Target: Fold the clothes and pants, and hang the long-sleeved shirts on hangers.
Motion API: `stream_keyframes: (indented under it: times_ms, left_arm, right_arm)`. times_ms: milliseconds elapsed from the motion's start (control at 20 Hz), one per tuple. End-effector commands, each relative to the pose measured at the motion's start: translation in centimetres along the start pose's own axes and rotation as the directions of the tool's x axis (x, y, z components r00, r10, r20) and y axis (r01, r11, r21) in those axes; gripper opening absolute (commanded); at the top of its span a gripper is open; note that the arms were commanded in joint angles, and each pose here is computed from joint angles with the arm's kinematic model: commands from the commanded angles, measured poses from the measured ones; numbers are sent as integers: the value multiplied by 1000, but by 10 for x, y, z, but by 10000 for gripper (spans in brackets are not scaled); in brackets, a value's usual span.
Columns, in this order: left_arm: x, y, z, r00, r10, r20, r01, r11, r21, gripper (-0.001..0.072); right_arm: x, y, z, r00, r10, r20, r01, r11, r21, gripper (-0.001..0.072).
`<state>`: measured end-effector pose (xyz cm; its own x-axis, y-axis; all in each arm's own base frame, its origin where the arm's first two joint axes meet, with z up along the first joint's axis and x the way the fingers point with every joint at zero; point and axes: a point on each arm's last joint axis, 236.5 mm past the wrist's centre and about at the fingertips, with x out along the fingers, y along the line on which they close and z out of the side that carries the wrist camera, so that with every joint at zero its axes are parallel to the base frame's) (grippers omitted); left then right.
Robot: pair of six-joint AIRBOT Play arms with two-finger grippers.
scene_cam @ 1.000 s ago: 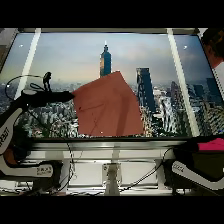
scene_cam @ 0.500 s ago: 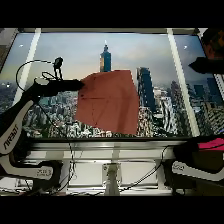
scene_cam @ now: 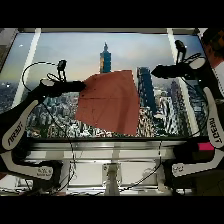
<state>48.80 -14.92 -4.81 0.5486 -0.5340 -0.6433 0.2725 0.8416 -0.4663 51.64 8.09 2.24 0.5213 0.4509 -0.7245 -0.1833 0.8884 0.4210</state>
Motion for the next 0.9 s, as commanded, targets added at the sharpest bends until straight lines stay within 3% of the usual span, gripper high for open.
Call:
stream_keyframes:
  times_ms: [0,250,450,850]
  left_arm:
    - [1,1,1,1000,4,3,-4,1000,-17,21]
    - [1,-9,-8,999,-36,-33,36,999,-23,21]
    - [-2,-28,-25,988,-117,-106,114,993,-28,21]
    - [-3,-34,-30,982,-141,-127,135,989,-57,20]
  right_arm:
    - [46,21,-6,999,42,-15,-41,995,91,414]
    - [85,27,-16,986,154,-68,-136,968,212,507]
    - [107,14,-32,981,150,-124,-118,966,232,507]
    - [134,1,-36,974,92,-207,-47,976,211,503]
